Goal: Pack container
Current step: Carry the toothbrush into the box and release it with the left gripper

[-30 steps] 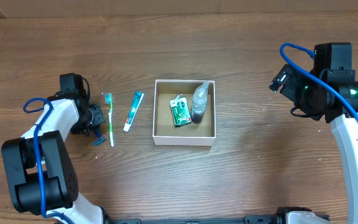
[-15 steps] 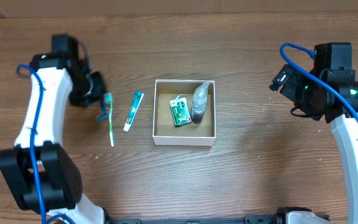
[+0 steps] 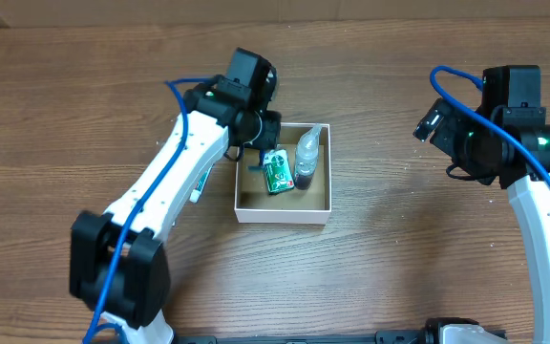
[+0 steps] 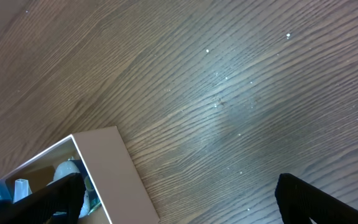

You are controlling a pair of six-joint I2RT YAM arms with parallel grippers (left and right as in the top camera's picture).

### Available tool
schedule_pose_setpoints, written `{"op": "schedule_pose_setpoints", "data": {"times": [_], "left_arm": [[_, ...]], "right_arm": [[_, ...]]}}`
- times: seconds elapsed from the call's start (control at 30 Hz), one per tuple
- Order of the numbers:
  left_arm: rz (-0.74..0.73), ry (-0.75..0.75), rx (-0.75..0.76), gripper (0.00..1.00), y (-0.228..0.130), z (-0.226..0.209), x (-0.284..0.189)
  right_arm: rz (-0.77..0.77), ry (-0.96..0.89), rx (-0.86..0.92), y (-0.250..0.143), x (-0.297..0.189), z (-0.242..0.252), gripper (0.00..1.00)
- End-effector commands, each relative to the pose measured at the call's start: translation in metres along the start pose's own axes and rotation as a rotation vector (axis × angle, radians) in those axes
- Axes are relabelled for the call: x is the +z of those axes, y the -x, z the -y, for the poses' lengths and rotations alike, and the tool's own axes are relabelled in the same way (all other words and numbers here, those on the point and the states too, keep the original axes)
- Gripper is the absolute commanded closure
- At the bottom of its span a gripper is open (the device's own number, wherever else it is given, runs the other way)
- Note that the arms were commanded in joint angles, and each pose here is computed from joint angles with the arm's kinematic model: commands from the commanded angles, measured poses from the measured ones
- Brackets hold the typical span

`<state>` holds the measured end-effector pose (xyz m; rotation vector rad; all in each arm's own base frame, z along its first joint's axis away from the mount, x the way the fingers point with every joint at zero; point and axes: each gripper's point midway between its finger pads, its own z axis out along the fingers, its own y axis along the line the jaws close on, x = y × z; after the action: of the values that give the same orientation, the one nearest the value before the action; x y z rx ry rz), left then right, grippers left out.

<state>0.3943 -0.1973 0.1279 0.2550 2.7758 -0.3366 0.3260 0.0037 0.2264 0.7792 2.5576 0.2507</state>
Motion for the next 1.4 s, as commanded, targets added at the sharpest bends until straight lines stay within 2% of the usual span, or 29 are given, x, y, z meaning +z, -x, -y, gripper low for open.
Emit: {"op": "schedule_pose_setpoints", "data": {"times": [0.0, 0.13, 0.2, 0.33, 0.47, 0.6, 0.67, 0.77, 0.8, 0.83, 0.93, 1.0, 1.17, 1.27, 1.37], "left_arm": [[0.028, 0.046, -0.064, 0.52, 0.011, -0.026, -0.016], [0.037, 0.103, -0.146, 0.28, 0.014, -0.069, -0.053], [0.030, 0.179, -0.219, 0.22, 0.009, -0.107, -0.064], [-0.035, 0.257, -0.357, 0.23, -0.013, -0.171, -0.051], [-0.142, 0.280, -0.443, 0.25, -0.046, -0.207, -0.010], [-0.248, 0.271, -0.465, 0.31, -0.074, -0.220, 0.029], [-0.313, 0.253, -0.433, 0.41, -0.087, -0.221, 0.048], [-0.366, 0.252, -0.431, 0.42, -0.098, -0.223, 0.064], [-0.373, 0.252, -0.429, 0.45, -0.100, -0.223, 0.067], [-0.374, 0.252, -0.429, 0.50, -0.100, -0.223, 0.067], [-0.372, 0.251, -0.430, 0.77, -0.100, -0.223, 0.067], [-0.375, 0.251, -0.431, 0.86, -0.100, -0.223, 0.065], [-0.311, 0.251, -0.422, 0.94, -0.085, -0.217, 0.038], [-0.181, 0.195, -0.395, 0.95, -0.053, -0.193, -0.008], [-0.010, 0.097, -0.314, 0.96, -0.020, -0.145, -0.068]], "right_arm": [[0.015, 0.008, 0.005, 0.005, -0.003, -0.002, 0.00], [0.015, 0.008, 0.005, 0.005, -0.003, -0.002, 0.00], [0.015, 0.008, 0.005, 0.005, -0.003, -0.002, 0.00], [0.015, 0.008, 0.005, 0.005, -0.003, -0.002, 0.00], [0.015, 0.008, 0.005, 0.005, -0.003, -0.002, 0.00], [0.015, 0.008, 0.005, 0.005, -0.003, -0.002, 0.00], [0.015, 0.008, 0.005, 0.005, -0.003, -0.002, 0.00], [0.015, 0.008, 0.005, 0.005, -0.003, -0.002, 0.00], [0.015, 0.008, 0.005, 0.005, -0.003, -0.002, 0.00], [0.015, 0.008, 0.005, 0.005, -0.003, -0.002, 0.00], [0.015, 0.008, 0.005, 0.005, -0.003, -0.002, 0.00], [0.015, 0.008, 0.005, 0.005, -0.003, -0.002, 0.00], [0.015, 0.008, 0.005, 0.005, -0.003, -0.002, 0.00], [0.015, 0.008, 0.005, 0.005, -0.003, -0.002, 0.00], [0.015, 0.008, 0.005, 0.005, -0.003, -0.002, 0.00]]}}
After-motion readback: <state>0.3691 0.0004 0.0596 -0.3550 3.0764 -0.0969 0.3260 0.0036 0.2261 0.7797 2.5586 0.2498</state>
